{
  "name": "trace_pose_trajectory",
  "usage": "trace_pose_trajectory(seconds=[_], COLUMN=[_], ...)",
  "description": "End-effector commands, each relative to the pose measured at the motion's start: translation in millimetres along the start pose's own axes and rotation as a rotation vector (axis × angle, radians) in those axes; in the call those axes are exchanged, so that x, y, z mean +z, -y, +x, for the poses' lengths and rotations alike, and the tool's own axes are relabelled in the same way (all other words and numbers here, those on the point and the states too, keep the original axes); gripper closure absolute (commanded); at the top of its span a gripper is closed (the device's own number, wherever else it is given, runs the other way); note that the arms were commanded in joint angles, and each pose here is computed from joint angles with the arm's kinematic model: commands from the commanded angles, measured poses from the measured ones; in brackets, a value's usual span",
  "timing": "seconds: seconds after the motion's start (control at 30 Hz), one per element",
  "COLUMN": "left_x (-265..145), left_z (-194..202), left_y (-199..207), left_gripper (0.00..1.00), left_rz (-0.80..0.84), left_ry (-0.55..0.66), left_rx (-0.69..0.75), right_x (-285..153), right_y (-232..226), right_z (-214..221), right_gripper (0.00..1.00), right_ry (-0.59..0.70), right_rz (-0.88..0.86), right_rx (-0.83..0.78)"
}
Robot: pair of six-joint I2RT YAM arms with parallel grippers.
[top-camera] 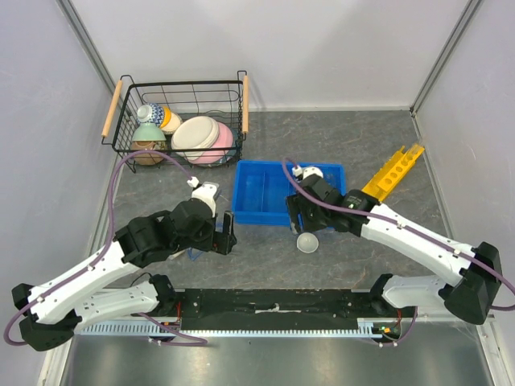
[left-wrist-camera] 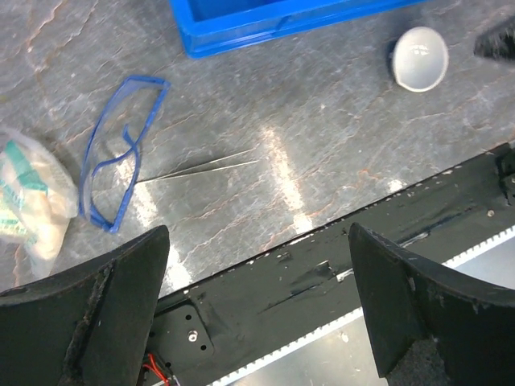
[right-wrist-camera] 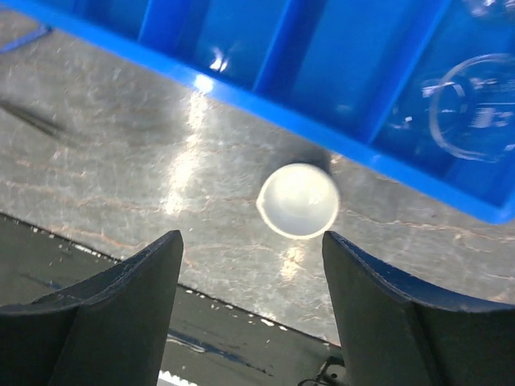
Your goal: Organize the chemistry lab equipment
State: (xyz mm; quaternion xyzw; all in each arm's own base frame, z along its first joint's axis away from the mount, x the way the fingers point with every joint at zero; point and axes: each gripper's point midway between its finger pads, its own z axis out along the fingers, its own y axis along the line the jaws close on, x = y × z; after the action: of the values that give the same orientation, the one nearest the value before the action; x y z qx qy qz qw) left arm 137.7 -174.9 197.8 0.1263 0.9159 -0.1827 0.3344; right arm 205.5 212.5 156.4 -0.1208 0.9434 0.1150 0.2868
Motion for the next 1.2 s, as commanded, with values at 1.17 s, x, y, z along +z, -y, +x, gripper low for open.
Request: trace_pose_trajectory(seconds=[1.17], left_x=[110.2], left_z=[17.2], left_y=[-92.9], left_gripper=[0.16], left_rz=[-0.248], left_ry=[-0.224], left_rx=[-0.307], right_x=[-37.0], right_y=[-92.4], right_z=[-12.9], right_gripper=[0.2], right_ry=[0.241], right_rz=[-0.174], right_rx=[-0.128])
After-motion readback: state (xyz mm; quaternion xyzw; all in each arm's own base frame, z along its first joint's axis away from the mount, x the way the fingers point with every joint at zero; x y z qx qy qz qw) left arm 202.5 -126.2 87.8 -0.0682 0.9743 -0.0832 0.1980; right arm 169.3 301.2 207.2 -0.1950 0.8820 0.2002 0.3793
